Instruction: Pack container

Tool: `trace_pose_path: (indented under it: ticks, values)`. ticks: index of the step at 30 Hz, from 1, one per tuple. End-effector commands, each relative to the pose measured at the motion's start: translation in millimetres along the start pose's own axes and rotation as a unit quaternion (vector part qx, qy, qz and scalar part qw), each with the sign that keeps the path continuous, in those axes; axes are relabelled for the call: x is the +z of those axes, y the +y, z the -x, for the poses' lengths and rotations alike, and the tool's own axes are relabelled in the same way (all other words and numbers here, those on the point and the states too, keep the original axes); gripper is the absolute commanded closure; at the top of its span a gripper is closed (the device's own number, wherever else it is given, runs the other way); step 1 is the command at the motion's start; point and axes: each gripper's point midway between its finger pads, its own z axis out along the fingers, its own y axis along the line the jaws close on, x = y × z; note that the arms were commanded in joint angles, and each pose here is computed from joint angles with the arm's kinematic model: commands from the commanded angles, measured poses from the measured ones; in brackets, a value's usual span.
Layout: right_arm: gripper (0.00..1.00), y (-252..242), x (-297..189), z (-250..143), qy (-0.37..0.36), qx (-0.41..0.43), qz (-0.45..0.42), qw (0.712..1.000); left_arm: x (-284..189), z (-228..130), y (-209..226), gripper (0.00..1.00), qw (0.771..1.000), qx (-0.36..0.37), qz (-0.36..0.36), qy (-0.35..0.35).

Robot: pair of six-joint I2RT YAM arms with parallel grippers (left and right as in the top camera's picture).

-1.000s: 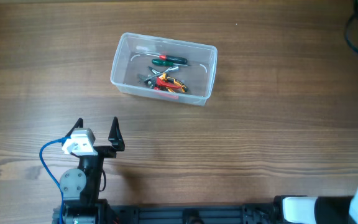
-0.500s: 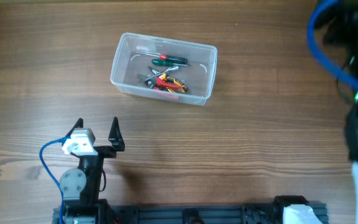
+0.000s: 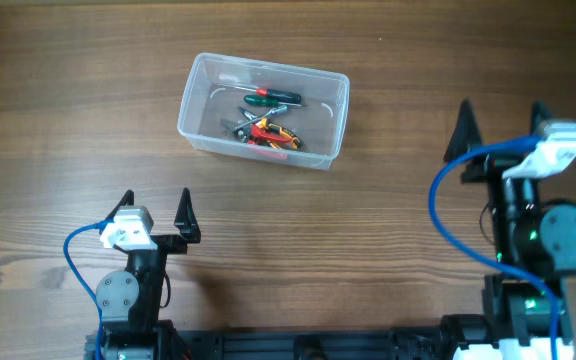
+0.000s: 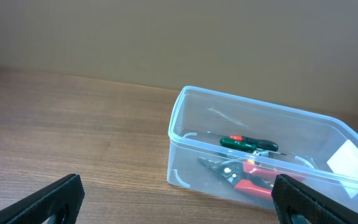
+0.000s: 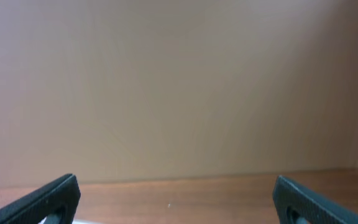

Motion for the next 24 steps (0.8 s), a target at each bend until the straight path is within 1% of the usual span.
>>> trace_pose_path:
  ticks: [1,3,13,19,24]
  values:
    - [0.00,16.7,-14.9,-22.1,-0.006,-0.029,0.053,0.998,0.2,-2.3,-2.8,0.00,1.000,0.012,-0.009,0.000]
    - [0.00,17.3,-19.8,-31.3,-0.008,-0.042,0.057,0.997,0.2,-2.3,-2.8,0.00,1.000,0.012,-0.009,0.000]
    - [0.00,12.6,-40.6,-82.1,-0.001,-0.041,0.054,0.998,0.2,-2.3,-2.8,0.00,1.000,0.012,-0.009,0.000]
    - [0.00,9.9,-49.3,-94.4,-0.015,-0.042,0.049,0.998,0.2,-2.3,-2.9,0.00,1.000,0.012,-0.009,0.000]
    - [0.00,8.0,-51.1,-101.3,-0.012,-0.041,0.045,0.998,0.2,-2.3,-2.8,0.00,1.000,0.012,-0.009,0.000]
